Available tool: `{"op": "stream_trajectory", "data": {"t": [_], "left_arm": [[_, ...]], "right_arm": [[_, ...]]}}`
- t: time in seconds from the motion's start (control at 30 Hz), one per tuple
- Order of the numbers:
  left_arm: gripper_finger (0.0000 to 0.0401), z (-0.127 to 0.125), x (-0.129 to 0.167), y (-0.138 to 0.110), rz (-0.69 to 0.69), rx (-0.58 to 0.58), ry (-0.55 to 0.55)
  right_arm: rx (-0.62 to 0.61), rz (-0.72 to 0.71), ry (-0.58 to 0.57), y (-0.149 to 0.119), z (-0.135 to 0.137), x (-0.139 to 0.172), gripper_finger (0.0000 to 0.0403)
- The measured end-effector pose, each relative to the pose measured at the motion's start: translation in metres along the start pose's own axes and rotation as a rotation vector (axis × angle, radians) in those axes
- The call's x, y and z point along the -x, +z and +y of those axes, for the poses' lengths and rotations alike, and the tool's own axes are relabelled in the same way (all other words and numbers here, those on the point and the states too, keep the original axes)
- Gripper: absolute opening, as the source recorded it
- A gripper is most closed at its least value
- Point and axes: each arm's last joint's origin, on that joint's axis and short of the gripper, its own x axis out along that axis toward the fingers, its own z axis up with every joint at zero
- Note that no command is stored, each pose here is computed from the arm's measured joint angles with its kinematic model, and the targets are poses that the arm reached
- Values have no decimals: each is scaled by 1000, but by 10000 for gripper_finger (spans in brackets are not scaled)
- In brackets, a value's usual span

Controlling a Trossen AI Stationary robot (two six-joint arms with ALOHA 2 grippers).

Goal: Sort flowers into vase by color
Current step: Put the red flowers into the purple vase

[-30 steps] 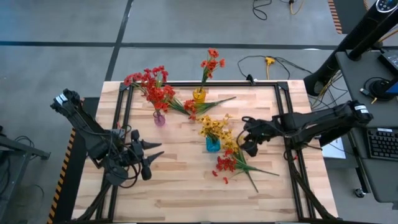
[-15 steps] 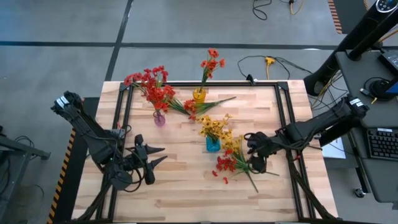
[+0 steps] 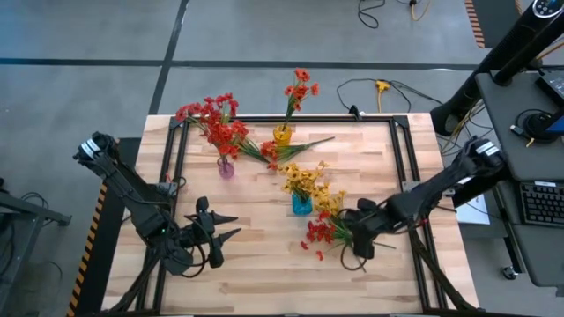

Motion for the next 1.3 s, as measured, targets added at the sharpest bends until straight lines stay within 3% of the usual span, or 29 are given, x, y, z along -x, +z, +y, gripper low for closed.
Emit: {"op": "stream_trajectory", "data": {"t": [0.47, 0.83, 1.3], "left_arm": [[130, 1, 0, -1, 5, -42, 3], [130, 1, 0, -1, 8, -152, 4], [130, 1, 0, -1, 7, -220, 4]], "right_arm": [[-21, 84, -47, -10, 24, -23, 226], [-99, 60, -82, -25, 35, -20, 226], [-96, -8, -144, -25, 34, -21, 226]]}}
